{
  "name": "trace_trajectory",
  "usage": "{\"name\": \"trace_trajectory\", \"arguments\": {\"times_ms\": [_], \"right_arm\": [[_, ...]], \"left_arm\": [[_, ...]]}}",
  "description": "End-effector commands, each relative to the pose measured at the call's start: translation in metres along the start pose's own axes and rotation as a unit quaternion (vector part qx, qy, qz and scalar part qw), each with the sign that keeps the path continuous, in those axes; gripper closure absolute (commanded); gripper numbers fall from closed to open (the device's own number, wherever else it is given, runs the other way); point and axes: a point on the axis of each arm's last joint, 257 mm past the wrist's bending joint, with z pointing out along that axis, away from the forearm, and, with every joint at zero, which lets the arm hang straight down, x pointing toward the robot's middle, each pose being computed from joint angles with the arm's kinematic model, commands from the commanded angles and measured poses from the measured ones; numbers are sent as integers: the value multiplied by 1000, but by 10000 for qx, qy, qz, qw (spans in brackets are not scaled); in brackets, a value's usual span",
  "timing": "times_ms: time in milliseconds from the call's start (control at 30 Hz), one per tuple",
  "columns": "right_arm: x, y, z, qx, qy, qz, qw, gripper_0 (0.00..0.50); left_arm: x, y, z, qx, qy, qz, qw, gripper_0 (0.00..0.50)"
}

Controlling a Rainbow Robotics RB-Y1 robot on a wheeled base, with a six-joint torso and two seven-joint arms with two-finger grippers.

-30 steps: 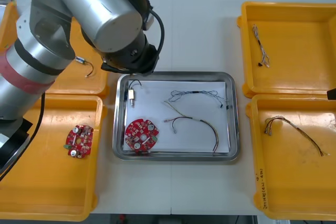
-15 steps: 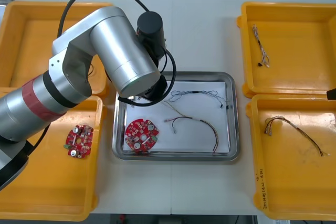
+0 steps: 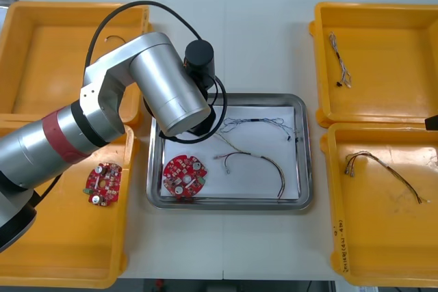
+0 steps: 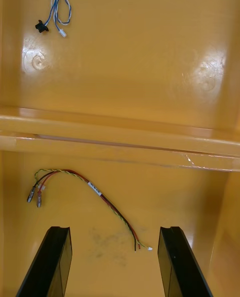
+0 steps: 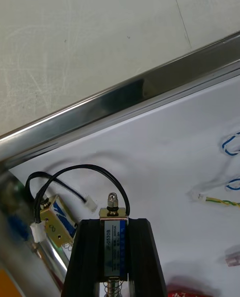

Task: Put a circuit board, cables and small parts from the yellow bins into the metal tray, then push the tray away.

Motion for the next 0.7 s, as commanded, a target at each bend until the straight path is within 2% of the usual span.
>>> {"name": "trace_trajectory", "arguments": {"times_ms": [33,433,467,500,533,567,600,700], "right_arm": [[-5,-15,-17,220,-161,-4,9996,0],[-5,-16,-17,225,-164,71,9996,0],[-5,-15,-17,218,-164,68,9996,0],[-5,-15,-17,217,-164,76,9996,0],[-6,-15,-17,209,-171,71,9996,0],[-5,-15,-17,217,-164,76,9996,0],[-5,-15,-17,210,-164,73,9996,0],[-5,-15,-17,210,-164,73,9996,0]], "left_arm": [[2,-13,8,70,-56,-391,9992,499],[6,-14,16,72,-93,-436,9990,489],[5,-15,15,77,-98,-440,9990,394],[5,-15,15,82,-102,-452,9989,206],[6,-15,15,89,-90,-462,9989,139],[6,-16,15,98,-100,-463,9988,18],[5,-17,14,108,-110,-472,9988,0],[4,-20,12,137,-138,-502,9986,0]]}}
